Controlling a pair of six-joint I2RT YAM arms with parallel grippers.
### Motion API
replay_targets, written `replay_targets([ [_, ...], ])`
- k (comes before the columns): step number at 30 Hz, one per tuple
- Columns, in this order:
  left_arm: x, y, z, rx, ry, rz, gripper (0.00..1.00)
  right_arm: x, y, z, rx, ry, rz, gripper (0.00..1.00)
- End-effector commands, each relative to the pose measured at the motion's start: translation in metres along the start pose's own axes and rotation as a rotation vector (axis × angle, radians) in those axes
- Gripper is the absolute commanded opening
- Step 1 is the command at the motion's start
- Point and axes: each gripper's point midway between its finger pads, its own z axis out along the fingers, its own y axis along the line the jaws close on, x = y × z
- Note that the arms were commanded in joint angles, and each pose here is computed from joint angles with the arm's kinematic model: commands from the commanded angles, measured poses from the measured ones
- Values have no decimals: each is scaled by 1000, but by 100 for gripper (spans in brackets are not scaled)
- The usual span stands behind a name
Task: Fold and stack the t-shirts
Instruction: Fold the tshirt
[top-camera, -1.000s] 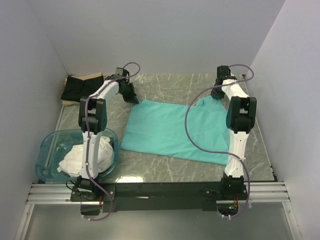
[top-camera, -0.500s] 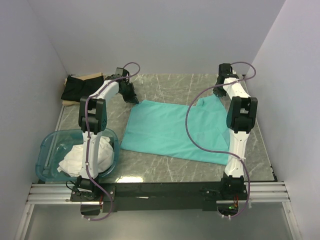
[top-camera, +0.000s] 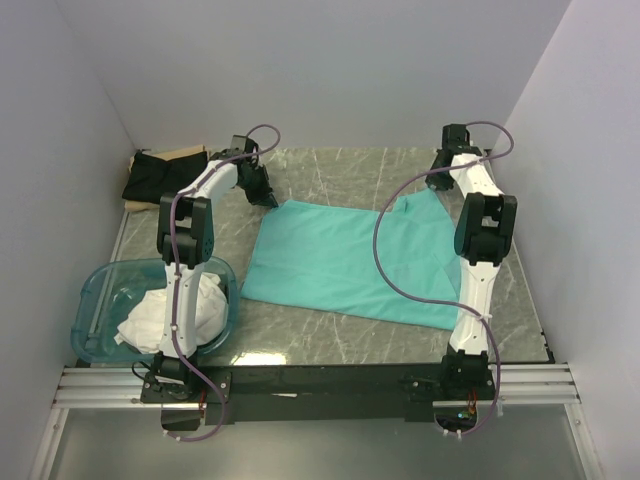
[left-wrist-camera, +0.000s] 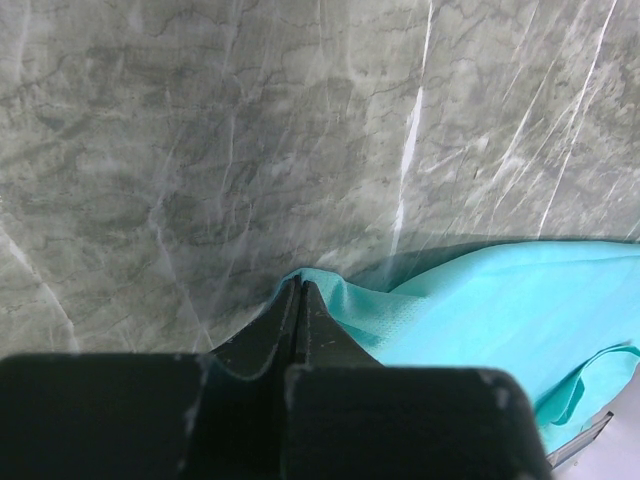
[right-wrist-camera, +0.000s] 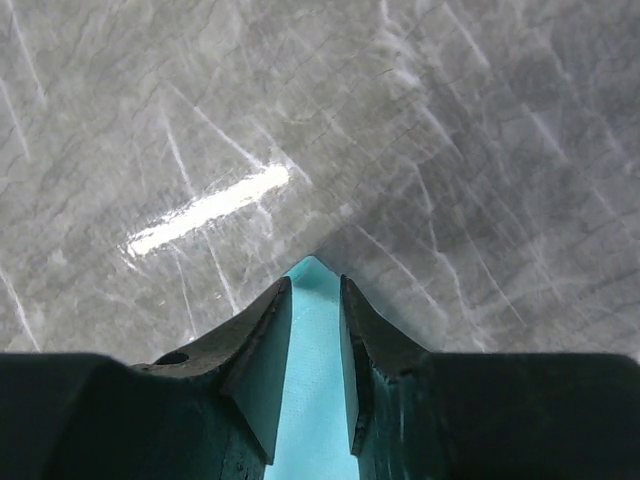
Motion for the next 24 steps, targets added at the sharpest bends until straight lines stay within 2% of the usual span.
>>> replay_targets([
  [1, 8, 10, 7, -33, 36, -8, 0, -3, 5, 5, -40, -2, -16, 33],
  [13, 9, 11, 9, -31, 46, -9, 0, 13, -2, 14, -16, 57, -45, 31],
  [17, 7, 10, 8, -30, 41, -6, 0, 15, -3, 16, -11, 65, -46, 22],
  [23, 4, 11, 7, -42, 30, 14, 0, 7, -6, 9, 19, 42, -17, 0],
  [24, 5, 13, 8, -47, 34, 17, 0, 2, -7, 6, 24, 28, -8, 0],
])
